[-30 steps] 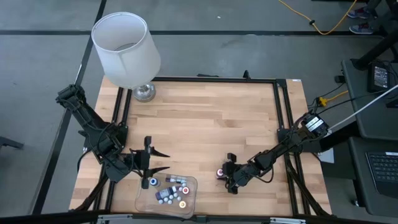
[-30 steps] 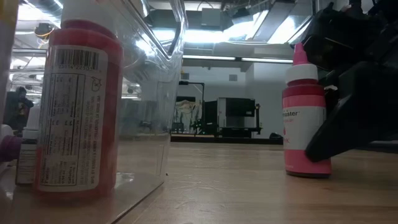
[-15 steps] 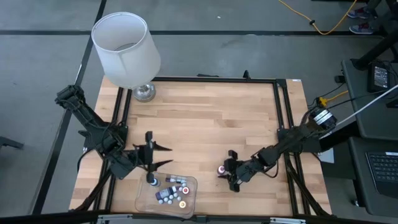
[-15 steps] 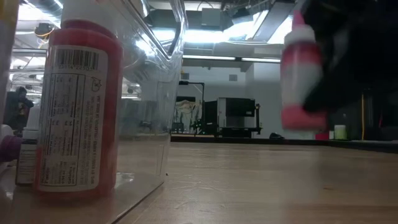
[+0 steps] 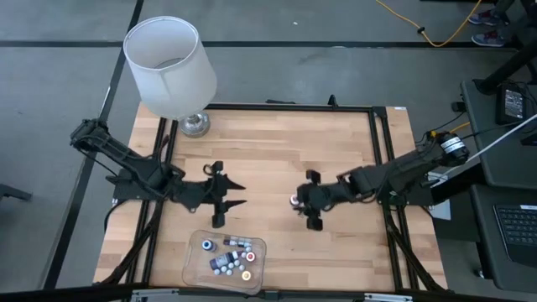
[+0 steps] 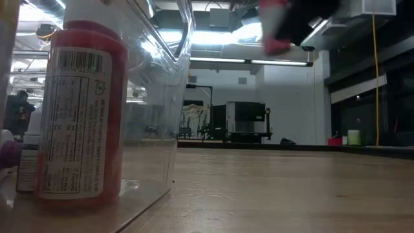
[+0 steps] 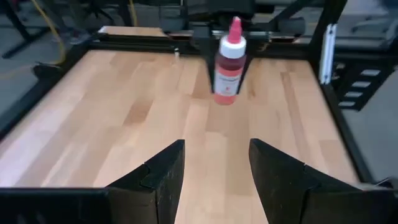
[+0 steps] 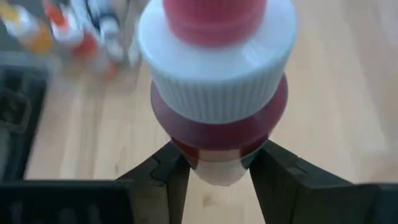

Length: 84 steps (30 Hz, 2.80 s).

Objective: Pick & Place food coloring
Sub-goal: Put the large pink food coloring bottle into the bin

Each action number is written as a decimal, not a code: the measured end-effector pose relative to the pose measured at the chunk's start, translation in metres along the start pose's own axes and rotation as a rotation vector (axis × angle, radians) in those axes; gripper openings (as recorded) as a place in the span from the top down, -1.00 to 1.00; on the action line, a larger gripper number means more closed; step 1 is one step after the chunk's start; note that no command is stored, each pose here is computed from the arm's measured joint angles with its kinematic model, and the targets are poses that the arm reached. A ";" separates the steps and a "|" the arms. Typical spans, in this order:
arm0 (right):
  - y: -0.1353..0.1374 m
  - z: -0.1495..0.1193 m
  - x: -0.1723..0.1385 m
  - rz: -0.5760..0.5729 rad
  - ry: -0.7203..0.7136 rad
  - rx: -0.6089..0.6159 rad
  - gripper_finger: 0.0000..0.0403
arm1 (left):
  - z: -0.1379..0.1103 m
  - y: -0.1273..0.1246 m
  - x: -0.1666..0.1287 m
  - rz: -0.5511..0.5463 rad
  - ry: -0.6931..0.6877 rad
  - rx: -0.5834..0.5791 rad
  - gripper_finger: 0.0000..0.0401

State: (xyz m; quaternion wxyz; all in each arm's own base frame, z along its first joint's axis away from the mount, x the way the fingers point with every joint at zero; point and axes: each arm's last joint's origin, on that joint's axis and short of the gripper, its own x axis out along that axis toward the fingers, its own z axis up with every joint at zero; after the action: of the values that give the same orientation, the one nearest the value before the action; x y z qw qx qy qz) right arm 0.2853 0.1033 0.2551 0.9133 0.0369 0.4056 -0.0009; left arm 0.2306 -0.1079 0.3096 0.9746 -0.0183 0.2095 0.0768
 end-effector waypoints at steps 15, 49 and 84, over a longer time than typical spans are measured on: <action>-0.046 0.055 -0.020 0.046 -0.108 -0.071 0.25 | 0.042 0.032 0.013 -0.015 -0.073 -0.044 0.01; -0.055 0.046 -0.017 0.067 0.002 -0.126 0.25 | 0.080 0.033 0.131 -0.115 0.058 -0.053 -0.13; -0.055 0.048 -0.018 0.066 -0.008 -0.106 0.25 | 0.072 0.035 0.132 -0.068 0.126 -0.075 0.17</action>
State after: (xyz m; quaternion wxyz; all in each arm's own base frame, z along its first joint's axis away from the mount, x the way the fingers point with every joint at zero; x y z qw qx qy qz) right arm 0.3065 0.0451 0.2968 0.9152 0.0017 0.3998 0.0507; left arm 0.3735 -0.0495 0.3209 0.9602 -0.0668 0.2665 0.0501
